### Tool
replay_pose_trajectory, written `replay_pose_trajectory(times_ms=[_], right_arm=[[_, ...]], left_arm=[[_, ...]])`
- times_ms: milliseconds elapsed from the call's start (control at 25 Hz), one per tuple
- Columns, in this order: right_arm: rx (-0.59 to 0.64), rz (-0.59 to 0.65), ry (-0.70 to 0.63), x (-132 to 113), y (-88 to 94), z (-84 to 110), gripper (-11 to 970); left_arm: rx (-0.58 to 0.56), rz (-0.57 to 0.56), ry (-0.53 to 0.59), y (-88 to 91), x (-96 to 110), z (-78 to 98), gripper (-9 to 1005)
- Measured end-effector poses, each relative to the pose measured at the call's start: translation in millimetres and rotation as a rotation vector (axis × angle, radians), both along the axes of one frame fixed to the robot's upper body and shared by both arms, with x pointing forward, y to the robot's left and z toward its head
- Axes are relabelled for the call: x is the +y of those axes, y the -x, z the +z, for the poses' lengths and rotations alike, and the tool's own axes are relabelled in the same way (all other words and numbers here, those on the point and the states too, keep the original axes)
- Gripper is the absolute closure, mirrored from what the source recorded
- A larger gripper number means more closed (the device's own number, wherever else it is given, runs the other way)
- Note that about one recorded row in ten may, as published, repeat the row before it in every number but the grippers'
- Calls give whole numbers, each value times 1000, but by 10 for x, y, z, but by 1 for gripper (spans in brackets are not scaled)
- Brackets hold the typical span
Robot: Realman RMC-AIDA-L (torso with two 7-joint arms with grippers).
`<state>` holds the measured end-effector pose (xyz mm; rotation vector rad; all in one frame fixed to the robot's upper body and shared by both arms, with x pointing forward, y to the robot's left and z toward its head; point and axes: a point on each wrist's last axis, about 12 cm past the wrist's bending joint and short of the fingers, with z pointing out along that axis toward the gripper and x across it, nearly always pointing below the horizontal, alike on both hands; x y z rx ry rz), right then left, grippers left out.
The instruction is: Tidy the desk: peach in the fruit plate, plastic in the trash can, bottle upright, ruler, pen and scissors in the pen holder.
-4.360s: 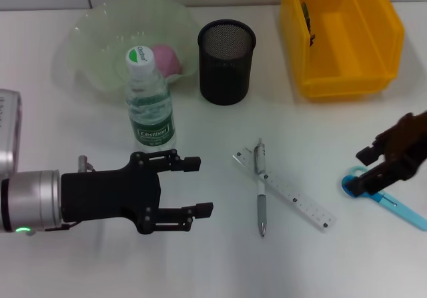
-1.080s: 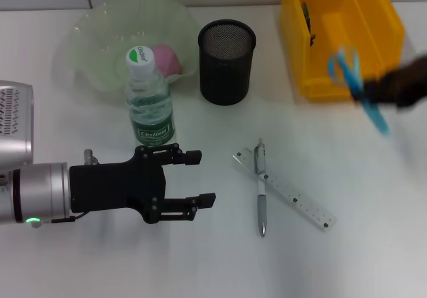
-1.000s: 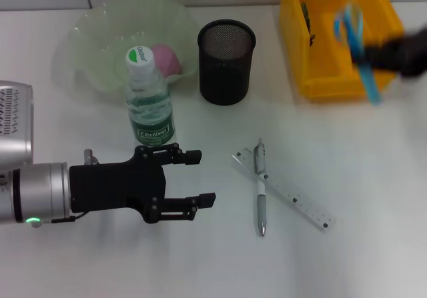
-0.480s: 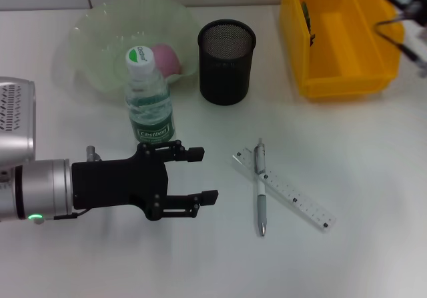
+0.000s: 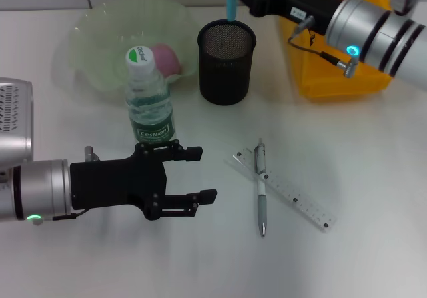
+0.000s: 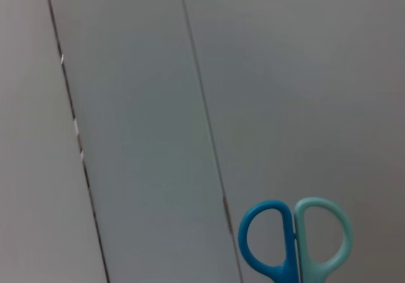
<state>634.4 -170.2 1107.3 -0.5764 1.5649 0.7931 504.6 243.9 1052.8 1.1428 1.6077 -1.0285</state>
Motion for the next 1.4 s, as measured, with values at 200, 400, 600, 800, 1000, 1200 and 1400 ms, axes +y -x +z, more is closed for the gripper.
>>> replay_pose_trajectory(times_ms=[200, 400, 600, 800, 1000, 1200, 1400], right_arm=[[28, 0, -2, 11, 0, -21, 735], [37, 1, -7, -6, 16, -35, 679], [41, 21, -25, -31, 31, -12, 425], [62, 46, -22, -53, 36, 17, 326], [93, 105, -25, -81, 57, 103, 310], [204, 211, 107, -208, 120, 371, 307], [376, 272, 417, -283, 278, 609, 307]], left_arm=[[2, 4, -1, 5, 6, -6, 221], [2, 3, -1, 6, 6, -6, 221], [1, -1, -1, 3, -1, -2, 221], [1, -3, -1, 3, -3, -2, 221], [2, -4, -2, 7, -3, -5, 221], [4, -3, -1, 17, 10, -7, 222], [1, -2, -1, 16, 16, -3, 222]])
